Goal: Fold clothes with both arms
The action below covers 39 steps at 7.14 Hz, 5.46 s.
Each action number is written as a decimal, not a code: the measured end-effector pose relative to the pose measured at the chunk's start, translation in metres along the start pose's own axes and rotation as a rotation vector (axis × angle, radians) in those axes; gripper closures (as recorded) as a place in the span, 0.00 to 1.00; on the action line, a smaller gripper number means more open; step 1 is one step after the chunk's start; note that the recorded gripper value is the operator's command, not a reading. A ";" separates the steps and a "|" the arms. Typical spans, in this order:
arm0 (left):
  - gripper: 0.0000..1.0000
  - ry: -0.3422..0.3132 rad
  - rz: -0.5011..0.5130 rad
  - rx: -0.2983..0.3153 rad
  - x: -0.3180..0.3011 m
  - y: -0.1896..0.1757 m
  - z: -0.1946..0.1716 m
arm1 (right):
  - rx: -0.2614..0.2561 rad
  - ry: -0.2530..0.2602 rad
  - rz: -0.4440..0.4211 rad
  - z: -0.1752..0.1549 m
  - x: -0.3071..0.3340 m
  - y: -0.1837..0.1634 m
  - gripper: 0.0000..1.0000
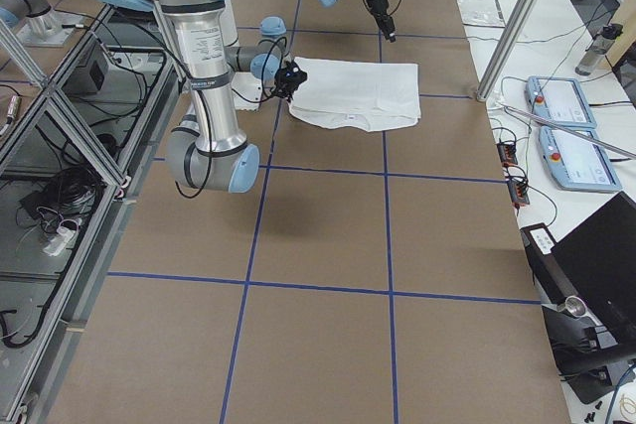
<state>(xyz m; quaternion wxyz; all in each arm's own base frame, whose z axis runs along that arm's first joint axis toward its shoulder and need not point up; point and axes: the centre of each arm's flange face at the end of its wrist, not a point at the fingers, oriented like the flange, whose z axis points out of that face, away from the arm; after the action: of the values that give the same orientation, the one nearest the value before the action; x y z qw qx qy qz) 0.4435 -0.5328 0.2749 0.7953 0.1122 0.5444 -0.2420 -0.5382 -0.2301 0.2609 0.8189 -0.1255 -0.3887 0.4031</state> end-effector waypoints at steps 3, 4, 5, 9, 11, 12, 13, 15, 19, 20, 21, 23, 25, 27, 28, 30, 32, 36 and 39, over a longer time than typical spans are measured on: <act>0.37 -0.042 -0.122 -0.168 -0.008 0.140 -0.062 | -0.007 0.009 -0.008 -0.003 0.010 -0.001 1.00; 0.37 -0.080 -0.166 -0.195 -0.015 0.186 -0.070 | -0.007 0.010 -0.008 -0.004 0.012 -0.002 1.00; 0.37 -0.135 -0.195 -0.208 -0.022 0.229 -0.071 | -0.008 0.008 -0.008 -0.005 0.013 -0.003 1.00; 0.36 -0.290 -0.212 -0.226 -0.066 0.307 -0.064 | -0.009 0.005 -0.007 -0.009 0.015 -0.006 1.00; 0.46 -0.307 -0.222 -0.228 -0.072 0.315 -0.062 | -0.008 0.007 -0.008 -0.009 0.016 -0.006 1.00; 0.58 -0.310 -0.223 -0.231 -0.072 0.318 -0.061 | -0.009 0.005 -0.009 -0.010 0.016 -0.006 1.00; 0.94 -0.310 -0.222 -0.233 -0.071 0.320 -0.061 | -0.012 0.002 -0.009 -0.012 0.016 -0.006 1.00; 1.00 -0.311 -0.221 -0.235 -0.071 0.322 -0.060 | -0.017 -0.002 -0.009 -0.015 0.016 -0.005 1.00; 1.00 -0.251 -0.227 -0.251 -0.052 0.313 -0.088 | -0.023 0.006 -0.022 -0.014 0.026 0.002 1.00; 1.00 -0.225 -0.234 -0.265 -0.040 0.311 -0.110 | -0.034 0.008 -0.030 -0.018 0.032 0.007 1.00; 1.00 -0.208 -0.248 -0.282 -0.029 0.311 -0.135 | -0.047 0.013 -0.034 -0.028 0.040 0.012 1.00; 1.00 -0.158 -0.281 -0.313 -0.011 0.308 -0.174 | -0.047 0.019 -0.026 -0.069 0.045 0.010 1.00; 1.00 -0.083 -0.226 -0.262 0.018 0.272 -0.174 | -0.007 -0.040 0.021 -0.101 0.009 -0.017 1.00; 1.00 -0.059 -0.109 -0.120 0.040 0.197 -0.143 | 0.077 -0.116 0.015 -0.110 -0.066 -0.063 1.00; 1.00 -0.066 -0.060 -0.051 0.043 0.158 -0.124 | 0.120 -0.121 -0.003 -0.107 -0.100 -0.086 1.00; 1.00 -0.070 -0.023 0.032 0.044 0.104 -0.080 | 0.183 -0.086 -0.054 -0.084 -0.151 -0.122 1.00; 1.00 -0.055 -0.024 0.062 0.052 0.080 -0.027 | 0.210 -0.082 -0.080 -0.049 -0.190 -0.153 1.00; 0.42 -0.074 0.029 0.166 0.034 -0.011 0.062 | 0.183 -0.050 -0.164 -0.001 -0.269 -0.258 0.00; 0.42 -0.084 0.128 0.173 0.019 -0.051 0.056 | 0.178 0.001 -0.337 -0.020 -0.246 -0.399 0.00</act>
<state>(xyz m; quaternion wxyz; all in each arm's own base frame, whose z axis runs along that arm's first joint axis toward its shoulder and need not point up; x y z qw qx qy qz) 0.4688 -0.6062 0.2834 0.8185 0.2047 0.4794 -0.2414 -0.3903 -0.6706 0.3228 0.8828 0.0142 -0.3668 0.2931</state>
